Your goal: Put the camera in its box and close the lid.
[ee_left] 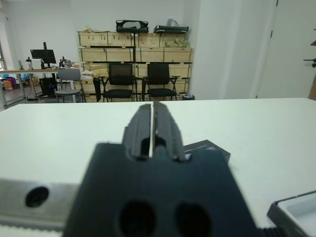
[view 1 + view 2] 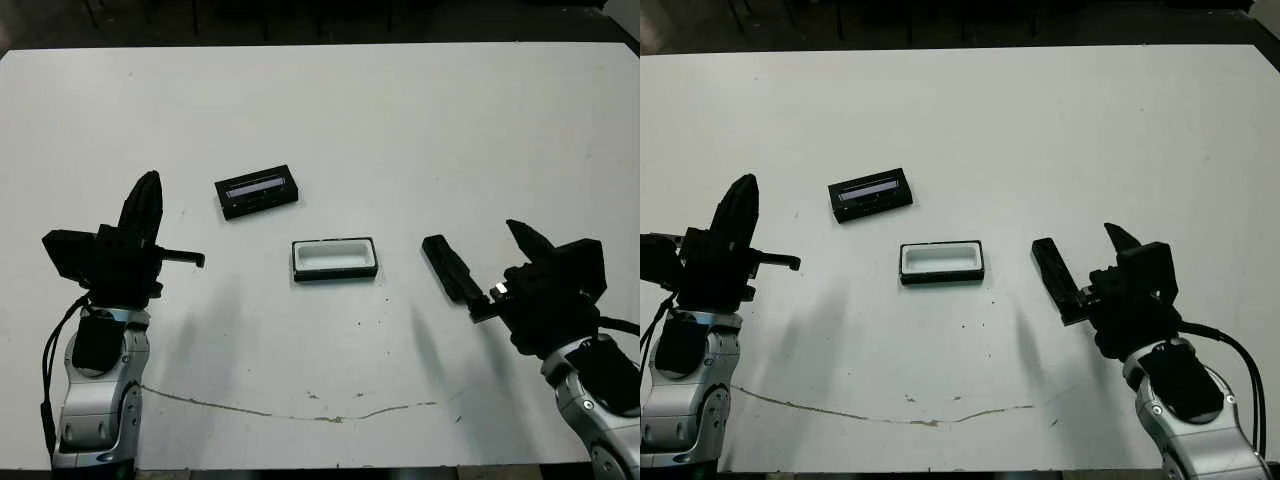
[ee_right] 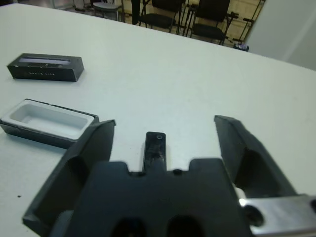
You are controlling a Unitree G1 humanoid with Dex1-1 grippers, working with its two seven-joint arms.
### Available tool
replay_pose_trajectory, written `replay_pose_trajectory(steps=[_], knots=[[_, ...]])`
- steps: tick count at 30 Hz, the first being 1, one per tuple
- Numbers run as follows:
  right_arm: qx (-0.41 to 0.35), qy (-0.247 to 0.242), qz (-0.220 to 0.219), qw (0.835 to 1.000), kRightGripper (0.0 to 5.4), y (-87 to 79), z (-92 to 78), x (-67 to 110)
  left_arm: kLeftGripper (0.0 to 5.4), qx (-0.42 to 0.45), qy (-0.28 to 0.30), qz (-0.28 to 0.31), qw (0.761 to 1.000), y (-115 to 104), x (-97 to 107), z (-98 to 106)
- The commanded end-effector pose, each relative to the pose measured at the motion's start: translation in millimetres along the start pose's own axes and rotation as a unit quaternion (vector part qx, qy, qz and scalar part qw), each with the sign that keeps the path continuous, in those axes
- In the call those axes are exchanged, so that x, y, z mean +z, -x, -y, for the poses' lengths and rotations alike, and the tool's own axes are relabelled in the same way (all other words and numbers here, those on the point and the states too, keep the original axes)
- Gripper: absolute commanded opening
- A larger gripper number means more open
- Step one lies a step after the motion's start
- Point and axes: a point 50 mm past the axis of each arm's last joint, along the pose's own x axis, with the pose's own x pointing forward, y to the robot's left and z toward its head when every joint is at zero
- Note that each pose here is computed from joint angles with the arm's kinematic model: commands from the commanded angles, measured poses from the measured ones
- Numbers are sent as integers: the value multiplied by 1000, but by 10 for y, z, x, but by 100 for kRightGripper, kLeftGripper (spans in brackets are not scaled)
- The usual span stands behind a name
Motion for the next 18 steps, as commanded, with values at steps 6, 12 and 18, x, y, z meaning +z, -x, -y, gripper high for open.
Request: replay_pose_trajectory(steps=[6, 12, 18], knots=[[-2, -13, -37, 999, 537, -76, 16, -109, 0, 3, -7, -17, 1000, 44, -59, -38], [3, 2, -52, 999, 537, -83, -29, -185, 0, 3, -4, -19, 1000, 53, -63, -44], [6, -5, -72, 997, 537, -78, -63, -283, 0, 3, -10, -18, 1000, 60, -59, -48]])
